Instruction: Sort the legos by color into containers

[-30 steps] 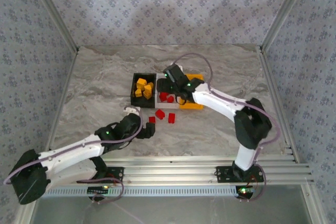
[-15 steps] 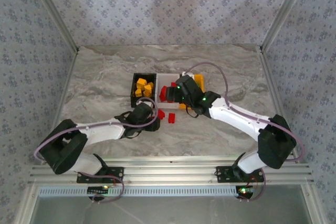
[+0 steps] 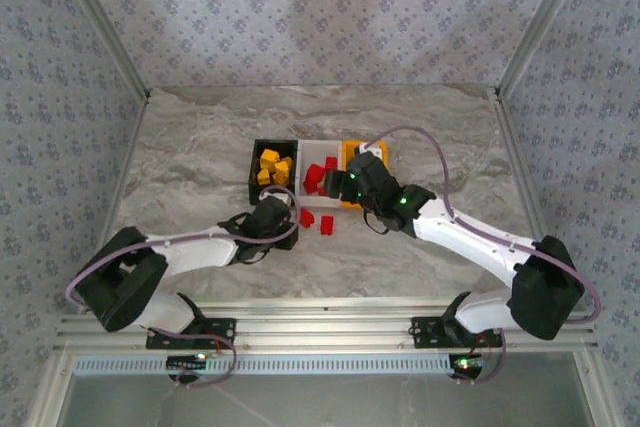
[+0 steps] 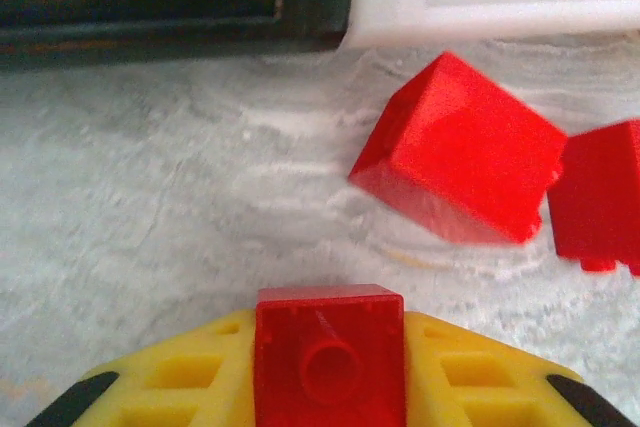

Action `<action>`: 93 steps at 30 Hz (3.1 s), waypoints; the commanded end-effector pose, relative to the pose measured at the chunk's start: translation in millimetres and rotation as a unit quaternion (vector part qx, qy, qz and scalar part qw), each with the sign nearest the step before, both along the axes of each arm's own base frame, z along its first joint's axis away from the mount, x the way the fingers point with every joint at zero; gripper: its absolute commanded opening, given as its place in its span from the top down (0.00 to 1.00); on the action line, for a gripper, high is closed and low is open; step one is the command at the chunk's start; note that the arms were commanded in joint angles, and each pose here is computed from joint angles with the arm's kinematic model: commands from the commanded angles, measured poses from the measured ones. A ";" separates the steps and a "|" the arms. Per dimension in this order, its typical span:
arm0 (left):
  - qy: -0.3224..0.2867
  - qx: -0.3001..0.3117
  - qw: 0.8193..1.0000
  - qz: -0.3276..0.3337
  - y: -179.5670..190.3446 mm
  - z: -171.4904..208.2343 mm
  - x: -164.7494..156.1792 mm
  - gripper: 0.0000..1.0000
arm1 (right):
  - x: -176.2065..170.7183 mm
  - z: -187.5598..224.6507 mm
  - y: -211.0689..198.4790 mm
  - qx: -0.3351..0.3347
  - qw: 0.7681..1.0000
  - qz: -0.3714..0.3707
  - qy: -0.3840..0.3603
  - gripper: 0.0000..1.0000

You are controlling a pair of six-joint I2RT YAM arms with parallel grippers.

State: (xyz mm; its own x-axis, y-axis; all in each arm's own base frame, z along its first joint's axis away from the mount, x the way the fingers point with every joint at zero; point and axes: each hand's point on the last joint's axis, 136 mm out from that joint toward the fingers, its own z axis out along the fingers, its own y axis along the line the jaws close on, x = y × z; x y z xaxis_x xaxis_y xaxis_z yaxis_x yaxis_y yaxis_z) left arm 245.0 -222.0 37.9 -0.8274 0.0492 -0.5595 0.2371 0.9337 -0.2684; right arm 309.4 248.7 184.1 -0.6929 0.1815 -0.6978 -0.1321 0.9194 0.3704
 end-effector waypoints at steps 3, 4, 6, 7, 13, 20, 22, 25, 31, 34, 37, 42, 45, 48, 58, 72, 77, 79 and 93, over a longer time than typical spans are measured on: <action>-0.033 -0.034 0.999 -0.021 -7.9 57.5 -13.9 0.68 | -11.6 -8.7 -19.1 0.009 0.999 -0.035 0.001 0.17; -0.039 -0.042 0.998 -0.027 -12.3 72.8 -12.5 0.68 | -14.7 -13.0 -23.2 0.009 0.999 -0.041 0.004 0.17; -0.057 -0.057 0.996 -0.037 -23.7 102.1 -4.4 0.67 | -21.3 -22.5 -30.9 0.009 0.999 -0.049 0.010 0.17; -0.069 -0.063 0.995 -0.041 -30.4 115.9 2.1 0.66 | -25.4 -28.3 -34.9 0.009 0.998 -0.054 0.015 0.17; -0.083 -0.060 0.994 -0.045 -69.9 142.8 64.2 0.66 | -48.0 -53.1 -50.5 -0.002 0.997 -0.065 0.036 0.17; -0.065 -0.026 0.997 -0.024 -90.9 126.7 137.1 0.66 | -68.7 -66.7 -63.8 -0.005 0.996 -0.071 0.046 0.17; -0.059 -0.021 0.998 -0.020 -95.4 122.5 149.2 0.63 | -72.2 -66.6 -63.2 -0.002 0.997 -0.065 0.045 0.17; -0.058 -0.024 0.998 -0.016 -99.7 126.0 158.0 0.44 | -77.2 -69.2 -57.6 -0.004 0.998 -0.051 0.046 0.16; -0.089 -0.090 0.992 -0.026 -105.1 182.2 142.3 0.22 | -76.8 -78.7 -36.9 -0.017 0.998 -0.028 0.056 0.14; -0.114 -0.119 0.986 -0.034 -97.9 209.8 117.0 0.02 | -72.1 -81.6 -22.4 -0.020 0.998 -0.019 0.058 0.14; -0.125 -0.140 0.981 -0.038 -84.4 217.3 85.3 0.01 | -65.1 -86.7 -7.3 -0.025 0.998 -0.011 0.061 0.15; -0.122 -0.139 0.983 -0.012 -43.0 188.1 36.7 0.00 | -53.1 -98.3 22.4 -0.030 0.997 0.010 0.070 0.17; -0.114 -0.138 0.984 0.010 -14.8 165.6 13.9 0.01 | -46.7 -109.6 34.9 -0.042 0.996 0.014 0.080 0.19; -0.107 -0.128 0.986 0.031 10.8 148.7 -3.3 0.01 | -40.2 -122.6 37.3 -0.065 0.994 0.004 0.091 0.21; -0.086 -0.119 0.986 0.078 58.5 112.8 -37.5 0.01 | -32.5 -157.7 26.6 -0.110 0.985 -0.020 0.128 0.39; -0.057 -0.110 0.988 0.092 69.6 79.3 -49.9 0.01 | -59.5 -83.9 8.3 -0.076 0.994 0.031 0.066 0.67; -0.035 -0.112 0.989 0.093 69.8 62.3 -56.6 0.01 | -48.0 -28.7 14.7 -0.045 0.998 0.048 0.024 0.67; -0.027 -0.112 0.989 0.092 69.1 57.8 -58.5 0.01 | -33.0 -14.8 22.3 -0.043 0.998 0.052 0.017 0.67; -0.011 -0.125 0.988 0.093 66.7 54.0 -64.0 0.01 | 99.8 -23.1 53.7 -0.064 0.996 -0.003 0.066 0.65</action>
State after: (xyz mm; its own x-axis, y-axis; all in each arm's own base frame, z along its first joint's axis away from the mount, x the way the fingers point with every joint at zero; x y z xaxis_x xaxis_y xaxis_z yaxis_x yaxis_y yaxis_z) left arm 184.0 -152.1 90.9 -0.7907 -0.2397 -0.5633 0.0717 0.8776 -0.4740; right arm 408.5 302.5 165.0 -0.7514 0.1426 -0.6443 -0.0787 0.9500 0.3020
